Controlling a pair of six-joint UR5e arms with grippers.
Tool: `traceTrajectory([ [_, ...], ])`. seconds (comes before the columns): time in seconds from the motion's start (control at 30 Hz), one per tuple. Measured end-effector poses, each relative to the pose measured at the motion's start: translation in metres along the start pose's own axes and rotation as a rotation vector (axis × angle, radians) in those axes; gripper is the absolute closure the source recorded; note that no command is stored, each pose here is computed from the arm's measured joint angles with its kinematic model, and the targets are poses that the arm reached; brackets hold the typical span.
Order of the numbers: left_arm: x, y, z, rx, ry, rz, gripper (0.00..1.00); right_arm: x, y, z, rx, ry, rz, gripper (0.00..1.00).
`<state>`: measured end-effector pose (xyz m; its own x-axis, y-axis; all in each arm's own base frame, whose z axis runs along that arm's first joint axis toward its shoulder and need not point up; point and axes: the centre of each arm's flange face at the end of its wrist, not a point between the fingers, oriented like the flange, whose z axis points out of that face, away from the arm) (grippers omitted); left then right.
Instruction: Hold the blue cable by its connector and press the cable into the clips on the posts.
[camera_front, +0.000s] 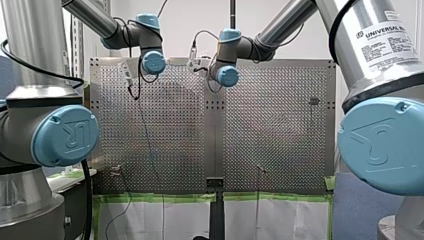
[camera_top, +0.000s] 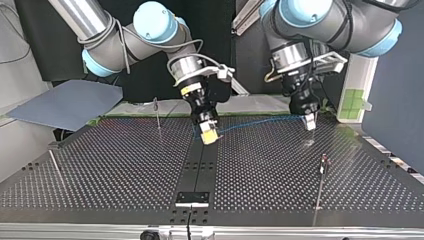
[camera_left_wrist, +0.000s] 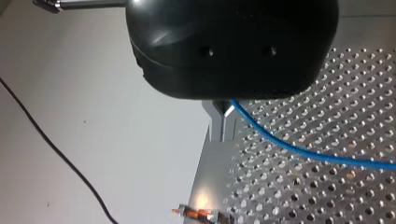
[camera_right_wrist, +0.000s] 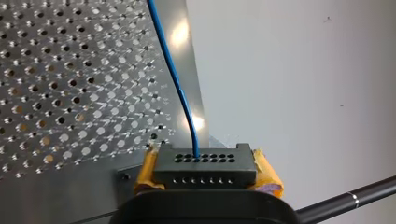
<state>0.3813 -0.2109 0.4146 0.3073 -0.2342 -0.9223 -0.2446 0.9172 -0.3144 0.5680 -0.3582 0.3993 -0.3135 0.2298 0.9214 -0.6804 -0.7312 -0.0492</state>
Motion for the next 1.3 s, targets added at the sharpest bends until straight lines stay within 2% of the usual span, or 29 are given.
traceTrajectory([
  [0.2,0.0,0.01,0.012,-0.009,0.005,0.008,0.98,0.006,-0.003,0.006,0.006,0.016,0.008,1.0],
  [0.4,-0.001,0.021,0.027,-0.008,0.003,0.014,0.98,-0.004,-0.006,0.014,0.009,0.003,0.012,1.0],
  [0.5,-0.004,0.025,0.036,-0.006,-0.005,0.014,0.98,-0.002,-0.008,0.019,0.012,0.013,0.013,1.0],
  [0.7,-0.008,0.032,0.056,-0.002,-0.015,0.021,0.98,0.003,-0.018,0.03,0.027,0.024,0.019,1.0],
  [0.93,-0.007,0.045,0.084,-0.035,-0.016,0.03,0.98,0.01,-0.03,0.042,0.041,0.044,0.026,1.0],
  [1.13,-0.009,0.056,0.103,-0.062,-0.022,0.031,0.98,-0.001,-0.038,0.05,0.052,0.035,0.03,1.0],
  [1.3,-0.012,0.06,0.111,-0.057,-0.026,0.029,0.98,-0.011,-0.043,0.055,0.058,0.027,0.033,1.0],
])
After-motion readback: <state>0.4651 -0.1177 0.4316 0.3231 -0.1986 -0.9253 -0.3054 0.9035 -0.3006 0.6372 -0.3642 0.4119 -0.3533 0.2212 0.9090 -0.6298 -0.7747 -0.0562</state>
